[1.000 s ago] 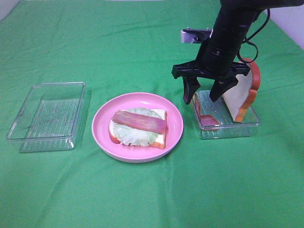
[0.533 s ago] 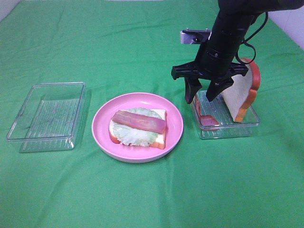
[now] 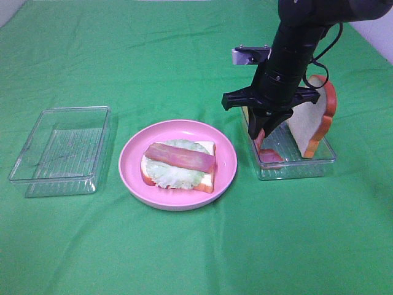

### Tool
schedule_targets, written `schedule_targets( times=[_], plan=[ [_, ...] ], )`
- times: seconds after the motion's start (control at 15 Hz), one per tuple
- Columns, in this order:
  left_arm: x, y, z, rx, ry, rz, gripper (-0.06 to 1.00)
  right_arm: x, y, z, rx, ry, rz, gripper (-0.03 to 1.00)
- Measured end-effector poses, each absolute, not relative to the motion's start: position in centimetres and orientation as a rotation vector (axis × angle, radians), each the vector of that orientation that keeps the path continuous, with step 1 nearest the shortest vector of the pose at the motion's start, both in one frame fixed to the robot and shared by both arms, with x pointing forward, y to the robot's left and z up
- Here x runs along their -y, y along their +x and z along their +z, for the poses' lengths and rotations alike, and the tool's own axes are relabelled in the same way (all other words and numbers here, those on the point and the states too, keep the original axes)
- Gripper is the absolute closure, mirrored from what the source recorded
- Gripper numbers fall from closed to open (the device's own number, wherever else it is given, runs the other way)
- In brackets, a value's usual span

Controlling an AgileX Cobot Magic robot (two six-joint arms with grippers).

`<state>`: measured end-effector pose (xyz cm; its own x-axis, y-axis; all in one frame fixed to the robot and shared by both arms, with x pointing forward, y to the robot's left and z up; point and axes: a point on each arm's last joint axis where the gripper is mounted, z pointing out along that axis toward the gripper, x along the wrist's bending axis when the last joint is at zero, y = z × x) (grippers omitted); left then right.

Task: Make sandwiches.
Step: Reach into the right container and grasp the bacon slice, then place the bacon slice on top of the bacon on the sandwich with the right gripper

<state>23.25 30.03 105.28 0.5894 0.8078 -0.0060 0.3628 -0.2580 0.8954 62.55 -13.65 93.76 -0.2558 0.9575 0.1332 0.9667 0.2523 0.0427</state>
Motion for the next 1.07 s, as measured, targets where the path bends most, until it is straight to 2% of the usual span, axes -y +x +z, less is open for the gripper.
schedule_targets(
  times=[0.13,0.4,0.93,1.07],
  plan=[
    [-30.0,23.2,105.3,-0.947,1.855,0.579,0.28,13.7,62.5,93.8,2.422,-1.864,-0.174,0.97],
    [-30.0,23.2,105.3,-0.947,1.855,0.579,0.28,13.8,62.3,94.3,2.419,-1.859,-0.159,0.97],
    [-30.0,23.2,105.3,-0.947,1.855,0.579,0.28,15.0,57.9,104.5,2.419,-1.813,-0.245,0.97],
    [-30.0,23.2,105.3,-0.947,1.855,0.579,0.28,14.4,57.5,105.3,2.361,-1.784,-0.317,0.97]
  ],
)
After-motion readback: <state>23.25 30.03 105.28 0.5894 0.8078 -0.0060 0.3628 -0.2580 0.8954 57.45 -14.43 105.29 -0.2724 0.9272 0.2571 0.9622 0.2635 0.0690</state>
